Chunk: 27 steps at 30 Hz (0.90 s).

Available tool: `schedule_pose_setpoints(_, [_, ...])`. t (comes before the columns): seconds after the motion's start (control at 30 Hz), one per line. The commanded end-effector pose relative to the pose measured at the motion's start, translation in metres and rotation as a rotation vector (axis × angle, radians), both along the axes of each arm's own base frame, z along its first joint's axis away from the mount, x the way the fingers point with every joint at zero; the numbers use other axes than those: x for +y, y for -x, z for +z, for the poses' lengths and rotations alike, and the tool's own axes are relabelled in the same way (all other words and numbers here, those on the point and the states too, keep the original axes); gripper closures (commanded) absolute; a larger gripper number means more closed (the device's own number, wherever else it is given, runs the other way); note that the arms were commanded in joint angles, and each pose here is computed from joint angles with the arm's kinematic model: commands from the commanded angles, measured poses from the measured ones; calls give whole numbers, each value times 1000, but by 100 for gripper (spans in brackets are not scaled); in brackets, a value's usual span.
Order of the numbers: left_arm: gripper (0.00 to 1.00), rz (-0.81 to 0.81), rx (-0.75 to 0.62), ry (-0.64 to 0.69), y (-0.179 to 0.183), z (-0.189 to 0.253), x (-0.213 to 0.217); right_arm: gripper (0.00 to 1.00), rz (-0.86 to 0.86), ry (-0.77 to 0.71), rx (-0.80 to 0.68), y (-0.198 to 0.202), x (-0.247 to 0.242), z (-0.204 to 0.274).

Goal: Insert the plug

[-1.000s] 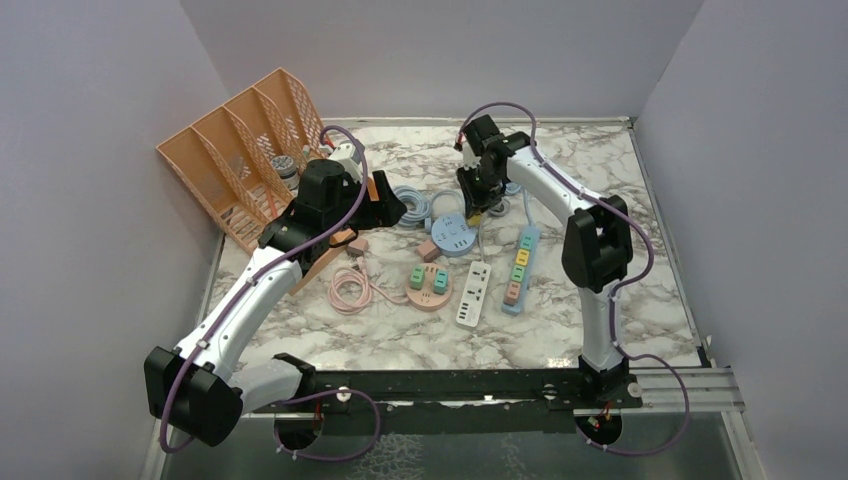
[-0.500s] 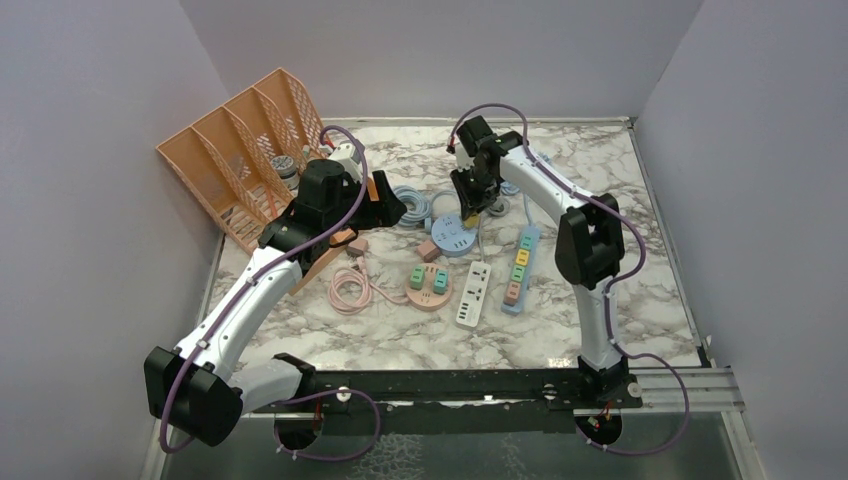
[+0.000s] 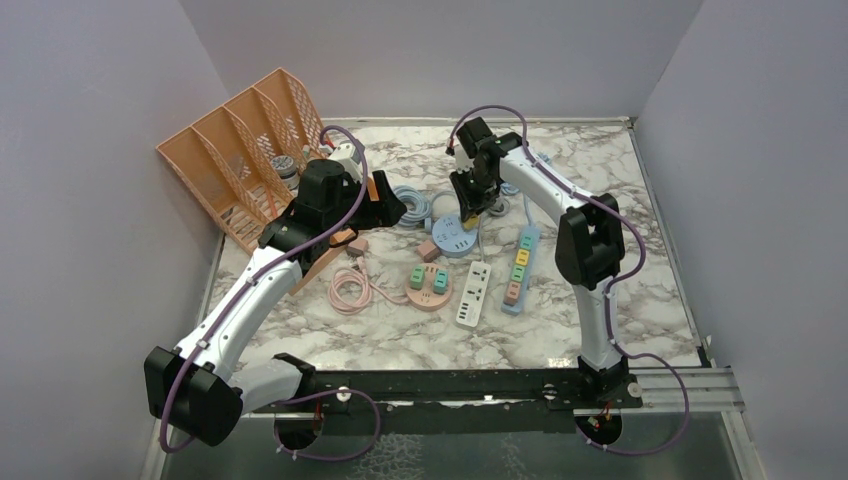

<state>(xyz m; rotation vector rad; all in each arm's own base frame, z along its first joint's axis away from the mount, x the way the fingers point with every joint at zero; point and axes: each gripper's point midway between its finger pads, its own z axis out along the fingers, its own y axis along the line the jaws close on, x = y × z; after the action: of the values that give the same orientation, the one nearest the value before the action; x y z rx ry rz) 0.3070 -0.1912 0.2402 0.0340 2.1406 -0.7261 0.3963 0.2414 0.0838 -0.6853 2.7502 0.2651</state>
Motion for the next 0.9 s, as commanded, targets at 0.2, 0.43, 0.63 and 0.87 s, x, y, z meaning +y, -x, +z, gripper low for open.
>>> schedule_pose_setpoints(0.2, [20,14,-13,-5,-3,2,3,99,11,-6,-12,6,1,24])
schedule_pose_setpoints(0.43, [20,12,-1,-2,-2,-2,2,99,3,8,-5,8,-2,23])
schedule_pose_setpoints(0.63, [20,13,7,-5,-2,-5,2,99,10,14,15,12,-4,15])
schedule_pose_setpoints(0.87, [19,11,8,-8,-2,-6,1,99,5,64,37,8,-8,-8])
